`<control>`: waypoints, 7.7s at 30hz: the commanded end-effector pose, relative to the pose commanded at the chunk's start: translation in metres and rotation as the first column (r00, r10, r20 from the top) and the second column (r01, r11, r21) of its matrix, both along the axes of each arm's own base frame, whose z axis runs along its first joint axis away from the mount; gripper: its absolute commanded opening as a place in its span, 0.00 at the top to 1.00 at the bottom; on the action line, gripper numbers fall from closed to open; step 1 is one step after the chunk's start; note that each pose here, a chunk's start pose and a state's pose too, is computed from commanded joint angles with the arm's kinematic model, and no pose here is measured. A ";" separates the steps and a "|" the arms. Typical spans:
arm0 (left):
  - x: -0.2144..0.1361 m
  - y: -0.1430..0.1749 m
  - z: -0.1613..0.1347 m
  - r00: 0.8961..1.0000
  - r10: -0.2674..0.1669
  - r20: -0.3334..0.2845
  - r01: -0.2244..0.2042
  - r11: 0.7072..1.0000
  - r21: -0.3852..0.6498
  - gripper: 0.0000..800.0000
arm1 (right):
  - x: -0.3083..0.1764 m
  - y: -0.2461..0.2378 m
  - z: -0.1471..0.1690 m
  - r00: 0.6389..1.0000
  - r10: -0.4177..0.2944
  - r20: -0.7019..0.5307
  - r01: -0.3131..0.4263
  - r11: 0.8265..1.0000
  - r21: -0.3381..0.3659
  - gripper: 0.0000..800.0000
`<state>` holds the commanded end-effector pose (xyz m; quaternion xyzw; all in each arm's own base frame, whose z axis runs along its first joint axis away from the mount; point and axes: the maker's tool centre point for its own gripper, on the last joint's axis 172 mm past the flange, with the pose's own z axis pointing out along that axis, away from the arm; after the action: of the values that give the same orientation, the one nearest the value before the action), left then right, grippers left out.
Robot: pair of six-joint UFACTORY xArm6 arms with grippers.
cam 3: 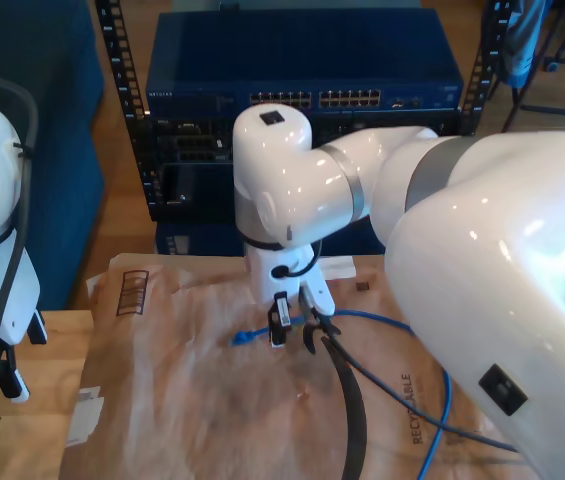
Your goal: Grab the cable and plug it in
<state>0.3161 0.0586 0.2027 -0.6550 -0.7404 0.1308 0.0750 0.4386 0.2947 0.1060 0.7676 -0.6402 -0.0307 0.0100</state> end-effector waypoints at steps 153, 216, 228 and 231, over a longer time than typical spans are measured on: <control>0.061 -0.315 0.381 0.917 0.125 0.378 0.260 0.529 -0.808 0.00 | -0.079 -0.114 0.455 0.928 -0.371 -0.019 0.290 0.691 0.662 1.00; 0.034 -0.329 0.389 0.959 0.086 0.269 0.194 0.488 -0.851 0.58 | -0.070 -0.088 0.463 0.940 -0.337 0.044 0.212 0.683 0.699 1.00; 0.039 -0.327 0.387 0.956 0.097 0.277 0.195 0.495 -0.847 0.70 | -0.071 -0.087 0.464 0.941 -0.337 0.046 0.210 0.682 0.701 1.00; 0.043 -0.325 0.387 0.952 0.107 0.287 0.199 0.496 -0.845 0.73 | -0.071 -0.087 0.465 0.940 -0.337 0.047 0.209 0.682 0.701 1.00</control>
<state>0.3589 -0.2668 0.5898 -0.6350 -0.5585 0.3806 -0.3741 0.3675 0.2073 0.5708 0.6115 -0.6886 -0.1999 -0.3347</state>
